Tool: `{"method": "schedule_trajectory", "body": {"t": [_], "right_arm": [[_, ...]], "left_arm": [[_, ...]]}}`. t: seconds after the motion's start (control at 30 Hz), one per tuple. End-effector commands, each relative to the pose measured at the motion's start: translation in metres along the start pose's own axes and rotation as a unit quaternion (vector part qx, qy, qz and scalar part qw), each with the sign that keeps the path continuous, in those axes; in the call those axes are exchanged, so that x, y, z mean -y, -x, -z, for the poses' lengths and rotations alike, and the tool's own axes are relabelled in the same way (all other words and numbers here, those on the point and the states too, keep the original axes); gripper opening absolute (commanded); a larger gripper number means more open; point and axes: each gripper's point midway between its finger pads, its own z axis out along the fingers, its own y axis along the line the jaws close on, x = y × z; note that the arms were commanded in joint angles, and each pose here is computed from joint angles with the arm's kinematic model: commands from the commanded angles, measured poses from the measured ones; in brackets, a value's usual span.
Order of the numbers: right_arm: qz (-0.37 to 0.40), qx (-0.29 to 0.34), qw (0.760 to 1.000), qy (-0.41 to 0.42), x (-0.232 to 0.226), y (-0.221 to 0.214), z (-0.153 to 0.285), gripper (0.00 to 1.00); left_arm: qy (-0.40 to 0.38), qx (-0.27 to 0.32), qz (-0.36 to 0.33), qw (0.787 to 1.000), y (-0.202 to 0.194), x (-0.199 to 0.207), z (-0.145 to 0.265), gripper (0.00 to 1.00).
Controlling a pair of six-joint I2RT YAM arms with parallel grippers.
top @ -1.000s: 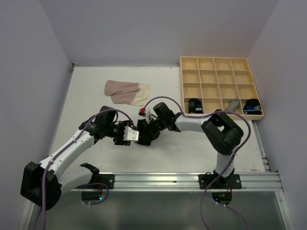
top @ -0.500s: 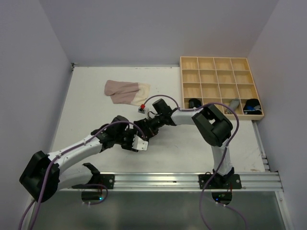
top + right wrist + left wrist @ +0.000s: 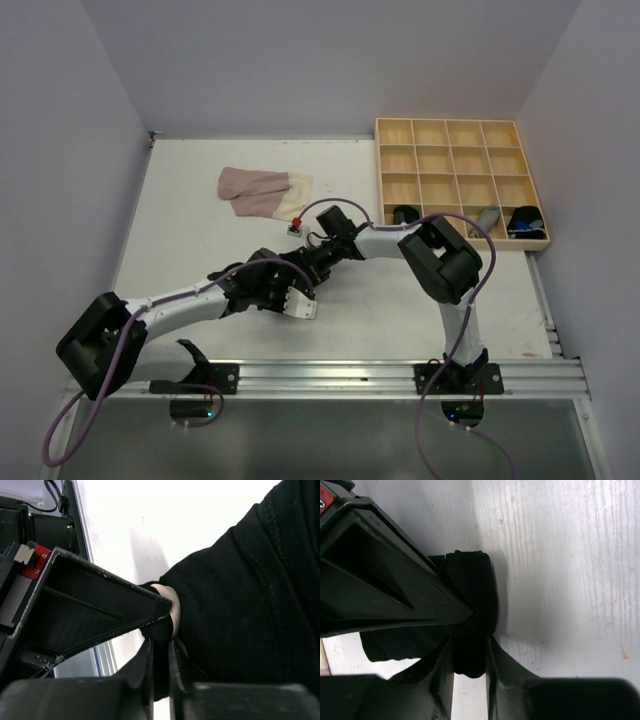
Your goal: Roll the underwear
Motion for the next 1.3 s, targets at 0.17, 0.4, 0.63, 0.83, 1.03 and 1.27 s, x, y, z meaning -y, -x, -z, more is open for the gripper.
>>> {"method": "schedule_trajectory", "body": {"t": [0.17, 0.4, 0.63, 0.83, 1.03, 1.27], "right_arm": [[-0.096, 0.031, 0.982, -0.163, 0.045, -0.018, 0.053, 0.48], [-0.058, 0.172, 0.943, -0.279, 0.018, 0.007, 0.155, 0.67], [0.025, 0.210, 0.932, -0.294, -0.020, -0.014, 0.188, 0.63], [0.089, 0.249, 0.930, -0.257, -0.059, -0.016, 0.197, 0.52], [0.097, 0.246, 0.917, -0.298, -0.055, -0.022, 0.201, 0.47], [0.188, 0.181, 0.927, -0.269, -0.070, -0.031, 0.149, 0.49]], "left_arm": [[-0.152, -0.041, 0.051, 0.986, -0.009, 0.050, -0.024, 0.00], [-0.253, 0.012, 0.098, 0.962, 0.022, 0.063, -0.040, 0.00], [-0.366, 0.021, 0.151, 0.918, 0.041, 0.073, -0.040, 0.00], [-0.417, -0.015, 0.224, 0.881, 0.030, 0.074, -0.043, 0.00], [-0.409, -0.019, 0.309, 0.859, 0.017, 0.055, -0.042, 0.00], [-0.407, -0.073, 0.323, 0.851, -0.008, 0.058, -0.037, 0.00]]}}
